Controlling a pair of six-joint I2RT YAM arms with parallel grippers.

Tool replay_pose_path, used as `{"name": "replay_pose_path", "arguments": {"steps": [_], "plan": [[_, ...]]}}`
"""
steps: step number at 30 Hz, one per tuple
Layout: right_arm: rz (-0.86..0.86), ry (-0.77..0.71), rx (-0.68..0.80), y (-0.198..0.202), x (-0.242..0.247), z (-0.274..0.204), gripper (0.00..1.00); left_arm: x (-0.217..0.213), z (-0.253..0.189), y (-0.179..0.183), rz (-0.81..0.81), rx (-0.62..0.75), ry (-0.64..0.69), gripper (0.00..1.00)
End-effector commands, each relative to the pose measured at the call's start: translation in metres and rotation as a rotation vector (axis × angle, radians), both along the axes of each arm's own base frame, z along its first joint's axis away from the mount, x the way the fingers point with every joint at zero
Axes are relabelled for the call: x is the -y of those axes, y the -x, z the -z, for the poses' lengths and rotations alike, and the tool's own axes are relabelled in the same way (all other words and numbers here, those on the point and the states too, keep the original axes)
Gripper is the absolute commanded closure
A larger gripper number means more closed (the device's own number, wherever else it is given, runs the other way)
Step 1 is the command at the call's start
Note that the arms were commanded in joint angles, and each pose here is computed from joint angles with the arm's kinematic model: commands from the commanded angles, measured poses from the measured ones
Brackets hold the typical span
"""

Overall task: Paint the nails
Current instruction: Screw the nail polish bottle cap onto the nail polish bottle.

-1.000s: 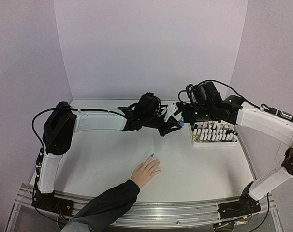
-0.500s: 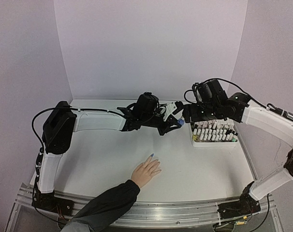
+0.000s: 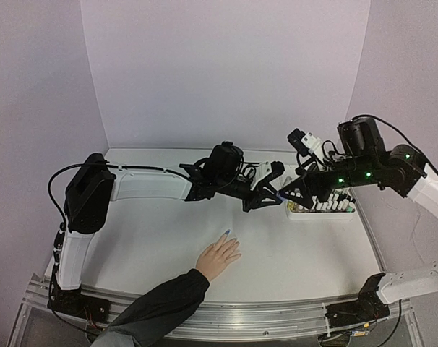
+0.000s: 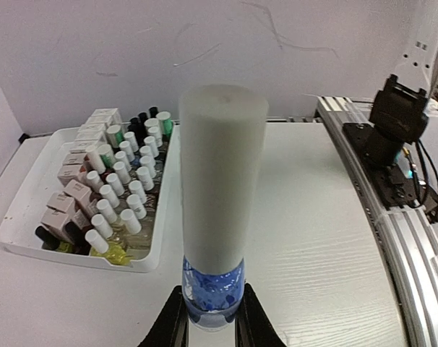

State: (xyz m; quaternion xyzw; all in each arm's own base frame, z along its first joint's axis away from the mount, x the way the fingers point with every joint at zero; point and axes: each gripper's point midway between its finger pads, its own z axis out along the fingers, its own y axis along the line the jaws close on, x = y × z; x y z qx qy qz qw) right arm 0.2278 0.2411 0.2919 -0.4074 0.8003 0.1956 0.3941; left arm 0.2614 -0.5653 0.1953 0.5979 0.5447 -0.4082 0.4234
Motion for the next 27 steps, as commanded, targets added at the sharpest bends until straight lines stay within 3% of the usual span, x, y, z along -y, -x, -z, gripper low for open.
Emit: {"name": "replay_pose_path", "arguments": {"steps": [1, 7, 14, 27], "plan": [[-0.200, 0.100, -0.092, 0.039, 0.019, 0.015, 0.13, -0.006, -0.050, 0.031, 0.198, 0.037, 0.088, 1.00], [-0.288, 0.184, 0.010, 0.032, 0.022, 0.018, 0.33, -0.011, -0.044, 0.047, 0.294, 0.030, 0.070, 1.00], [-0.363, 0.155, 0.012, 0.016, 0.001, 0.022, 0.37, -0.012, -0.043, 0.057, 0.355, 0.033, 0.058, 1.00], [-0.376, 0.102, 0.042, 0.008, -0.007, 0.018, 0.64, -0.014, -0.041, 0.066, 0.403, 0.025, 0.049, 1.00]]}}
